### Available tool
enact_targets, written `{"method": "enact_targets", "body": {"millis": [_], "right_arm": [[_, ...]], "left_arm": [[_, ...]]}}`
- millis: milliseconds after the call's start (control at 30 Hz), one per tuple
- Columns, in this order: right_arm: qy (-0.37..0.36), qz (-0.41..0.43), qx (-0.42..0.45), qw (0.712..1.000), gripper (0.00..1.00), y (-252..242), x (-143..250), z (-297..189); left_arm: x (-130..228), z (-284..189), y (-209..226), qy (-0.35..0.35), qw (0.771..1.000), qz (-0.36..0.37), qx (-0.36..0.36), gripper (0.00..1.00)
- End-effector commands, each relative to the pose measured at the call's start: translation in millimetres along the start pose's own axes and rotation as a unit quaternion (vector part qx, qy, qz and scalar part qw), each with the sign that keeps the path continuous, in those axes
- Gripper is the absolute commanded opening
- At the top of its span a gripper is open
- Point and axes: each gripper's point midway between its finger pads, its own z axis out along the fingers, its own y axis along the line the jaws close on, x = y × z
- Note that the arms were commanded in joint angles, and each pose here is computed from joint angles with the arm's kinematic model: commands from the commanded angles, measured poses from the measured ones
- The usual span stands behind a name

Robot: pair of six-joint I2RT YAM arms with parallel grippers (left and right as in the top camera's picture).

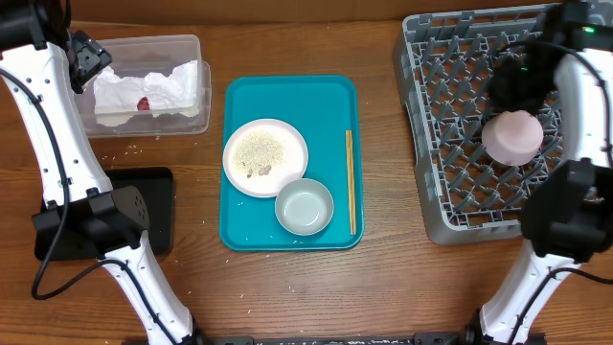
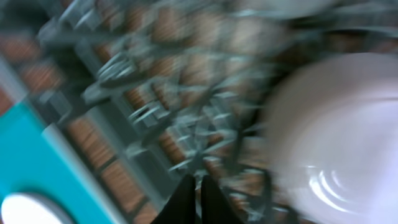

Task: Sort waste into correct bins and load items into the dishwasher
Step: 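Reach the right gripper to the light blue bowl on the tray, then grasp the light blue bowl and set it in the dish rack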

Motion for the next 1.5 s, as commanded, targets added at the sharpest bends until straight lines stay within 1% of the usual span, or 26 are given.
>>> {"method": "enact_targets", "body": {"millis": [0, 33, 100, 200, 233, 300, 400, 433, 467, 500, 567, 667, 733, 800, 867, 900, 1000, 1067, 1133, 1167, 1267, 1400, 1467], "right_arm": [[0.022, -0.119, -0.042, 0.992, 0.13, 70, 38, -2], [0.037, -0.141, -0.043, 0.988, 0.15, 86, 54, 2], [0.071, -0.177, -0.040, 0.981, 0.31, 113, 89, 9], [0.127, -0.235, -0.027, 0.963, 0.48, 145, 149, 15], [0.143, -0.254, -0.023, 0.956, 0.53, 154, 168, 16], [0.167, -0.297, -0.014, 0.940, 0.57, 172, 206, 18], [0.165, -0.367, 0.009, 0.915, 0.66, 194, 249, 23], [0.154, -0.390, 0.021, 0.908, 0.70, 199, 258, 25], [0.137, -0.418, 0.041, 0.897, 0.78, 204, 268, 29], [0.116, -0.446, 0.062, 0.885, 0.89, 208, 276, 34], [0.100, -0.470, 0.074, 0.874, 0.93, 214, 287, 41], [0.102, -0.501, 0.069, 0.857, 0.92, 219, 315, 58], [0.108, -0.532, 0.066, 0.837, 0.90, 219, 332, 69], [0.110, -0.560, 0.062, 0.819, 0.88, 219, 345, 78], [0.107, -0.576, 0.061, 0.808, 0.84, 218, 354, 90], [0.103, -0.580, 0.065, 0.805, 0.80, 216, 355, 94], [0.098, -0.587, 0.072, 0.800, 0.62, 214, 360, 99], [0.105, -0.587, 0.063, 0.800, 0.52, 216, 366, 99], [0.113, -0.587, 0.058, 0.800, 0.42, 215, 370, 99], [0.116, -0.586, 0.059, 0.799, 0.39, 213, 371, 100], [0.129, -0.585, 0.068, 0.798, 0.36, 202, 374, 107], [0.147, -0.583, 0.071, 0.796, 0.36, 189, 382, 116], [0.147, -0.583, 0.070, 0.796, 0.33, 190, 382, 116]], "left_arm": [[1, -3, -2, -0.002, 1.000, -0.004, 0.001, 1.00], [1, -3, -2, -0.002, 1.000, -0.004, 0.001, 1.00], [1, -3, -2, -0.002, 1.000, -0.004, 0.001, 1.00], [1, -3, -2, -0.002, 1.000, -0.004, 0.001, 1.00], [1, -3, -2, -0.002, 1.000, -0.004, 0.001, 1.00], [1, -3, -2, -0.002, 1.000, -0.004, 0.001, 1.00], [1, -3, -2, -0.002, 1.000, -0.004, 0.001, 1.00], [1, -3, -2, -0.002, 1.000, -0.004, 0.001, 1.00], [1, -3, -2, -0.002, 1.000, -0.004, 0.001, 1.00], [1, -3, -2, -0.002, 1.000, -0.004, 0.001, 1.00], [1, -3, -2, -0.002, 1.000, -0.004, 0.001, 1.00], [1, -3, -2, -0.002, 1.000, -0.004, 0.001, 1.00], [1, -3, -2, -0.002, 1.000, -0.004, 0.001, 1.00], [1, -3, -2, -0.002, 1.000, -0.004, 0.001, 1.00], [1, -3, -2, -0.002, 1.000, -0.004, 0.001, 1.00], [1, -3, -2, -0.002, 1.000, -0.004, 0.001, 1.00], [1, -3, -2, -0.002, 1.000, -0.004, 0.001, 1.00], [1, -3, -2, -0.002, 1.000, -0.004, 0.001, 1.00], [1, -3, -2, -0.002, 1.000, -0.004, 0.001, 1.00], [1, -3, -2, -0.002, 1.000, -0.004, 0.001, 1.00], [1, -3, -2, -0.002, 1.000, -0.004, 0.001, 1.00], [1, -3, -2, -0.002, 1.000, -0.004, 0.001, 1.00], [1, -3, -2, -0.002, 1.000, -0.004, 0.001, 1.00]]}}
